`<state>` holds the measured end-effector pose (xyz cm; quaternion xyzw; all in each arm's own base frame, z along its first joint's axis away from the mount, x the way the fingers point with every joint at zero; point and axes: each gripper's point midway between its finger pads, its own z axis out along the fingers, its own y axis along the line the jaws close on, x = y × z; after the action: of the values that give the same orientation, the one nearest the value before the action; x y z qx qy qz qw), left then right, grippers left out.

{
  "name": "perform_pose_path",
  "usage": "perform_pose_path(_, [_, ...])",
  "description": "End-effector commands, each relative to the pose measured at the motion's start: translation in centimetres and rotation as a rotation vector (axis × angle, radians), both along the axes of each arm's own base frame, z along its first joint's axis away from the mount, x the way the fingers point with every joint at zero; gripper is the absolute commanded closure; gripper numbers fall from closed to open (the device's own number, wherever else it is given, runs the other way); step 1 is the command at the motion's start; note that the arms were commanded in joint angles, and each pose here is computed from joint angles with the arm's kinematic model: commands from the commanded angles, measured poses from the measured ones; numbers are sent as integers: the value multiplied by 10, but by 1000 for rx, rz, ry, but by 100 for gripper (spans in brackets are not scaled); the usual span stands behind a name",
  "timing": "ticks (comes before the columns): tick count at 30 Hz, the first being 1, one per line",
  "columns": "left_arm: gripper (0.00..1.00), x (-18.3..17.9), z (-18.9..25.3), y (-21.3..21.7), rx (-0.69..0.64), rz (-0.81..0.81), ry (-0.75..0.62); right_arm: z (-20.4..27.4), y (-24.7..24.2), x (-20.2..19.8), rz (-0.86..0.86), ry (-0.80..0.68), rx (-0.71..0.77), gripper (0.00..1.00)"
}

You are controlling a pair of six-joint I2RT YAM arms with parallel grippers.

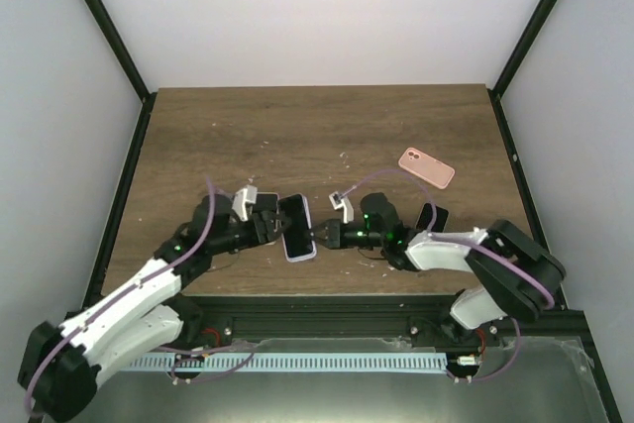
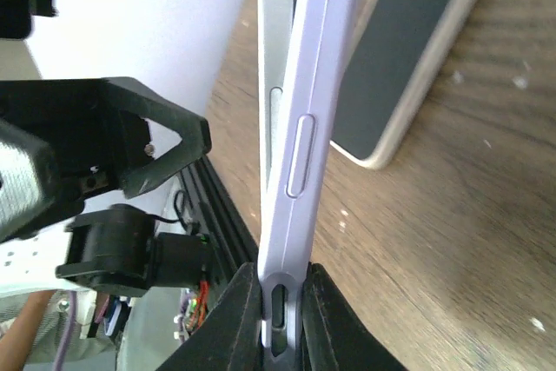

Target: Put the phone into the phone case

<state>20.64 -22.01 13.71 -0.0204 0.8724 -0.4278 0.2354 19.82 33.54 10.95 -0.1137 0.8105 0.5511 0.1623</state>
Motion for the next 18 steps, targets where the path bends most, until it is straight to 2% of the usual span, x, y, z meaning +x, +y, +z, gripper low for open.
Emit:
perform_pose_path(1, [29, -3, 47, 7, -126, 27, -79, 67, -6, 1, -7, -279, 123, 99])
perform_pose_path(5, [24, -14, 90, 9, -249, -4, -190, 125, -21, -17, 10, -488, 254, 99])
perform_pose_path(11, [22, -32, 134, -2, -394, -134, -301, 174, -35, -46, 77, -678, 367, 99])
perform_pose_path(18, [21, -57, 178, -14, -592, -313, -400, 176, -30, -57, 166, -688, 388, 99])
